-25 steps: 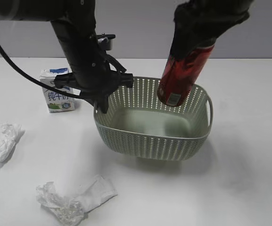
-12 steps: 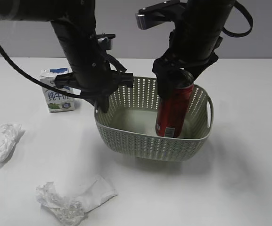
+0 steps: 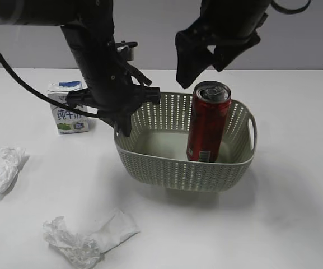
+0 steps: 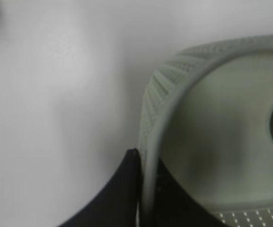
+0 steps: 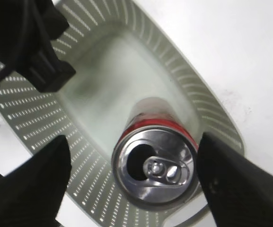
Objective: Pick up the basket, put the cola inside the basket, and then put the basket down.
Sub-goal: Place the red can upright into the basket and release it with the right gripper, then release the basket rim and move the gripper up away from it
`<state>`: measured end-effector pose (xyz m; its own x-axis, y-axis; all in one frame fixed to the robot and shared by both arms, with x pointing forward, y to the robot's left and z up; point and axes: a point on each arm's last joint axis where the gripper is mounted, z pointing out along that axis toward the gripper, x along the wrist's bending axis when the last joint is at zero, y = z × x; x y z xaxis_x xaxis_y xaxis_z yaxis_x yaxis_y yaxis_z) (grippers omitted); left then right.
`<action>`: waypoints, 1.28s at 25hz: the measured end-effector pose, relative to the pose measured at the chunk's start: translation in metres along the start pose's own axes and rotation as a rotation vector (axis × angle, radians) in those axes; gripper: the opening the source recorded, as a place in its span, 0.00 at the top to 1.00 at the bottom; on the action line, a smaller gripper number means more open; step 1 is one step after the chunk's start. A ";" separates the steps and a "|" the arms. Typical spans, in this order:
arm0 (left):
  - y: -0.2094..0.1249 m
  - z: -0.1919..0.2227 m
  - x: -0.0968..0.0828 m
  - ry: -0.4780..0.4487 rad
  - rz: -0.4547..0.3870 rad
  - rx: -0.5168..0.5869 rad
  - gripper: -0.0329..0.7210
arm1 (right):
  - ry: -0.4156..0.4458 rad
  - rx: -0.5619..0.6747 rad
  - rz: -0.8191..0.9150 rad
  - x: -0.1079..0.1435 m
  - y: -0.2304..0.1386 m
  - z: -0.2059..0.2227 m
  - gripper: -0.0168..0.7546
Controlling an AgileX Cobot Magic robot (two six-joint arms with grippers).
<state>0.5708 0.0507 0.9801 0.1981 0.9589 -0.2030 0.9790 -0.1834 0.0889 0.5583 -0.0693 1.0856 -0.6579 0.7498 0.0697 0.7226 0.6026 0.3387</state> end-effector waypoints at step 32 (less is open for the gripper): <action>0.012 0.004 0.018 -0.032 -0.182 -0.010 0.96 | -0.245 -0.200 0.500 -0.092 -0.190 -0.107 0.21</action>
<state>0.5861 0.0649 0.9736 0.0194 0.9688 -0.2470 0.9983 -0.0054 0.0572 0.4590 -0.2825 1.1150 -0.1621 0.9852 0.0556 0.8626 0.1141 0.4928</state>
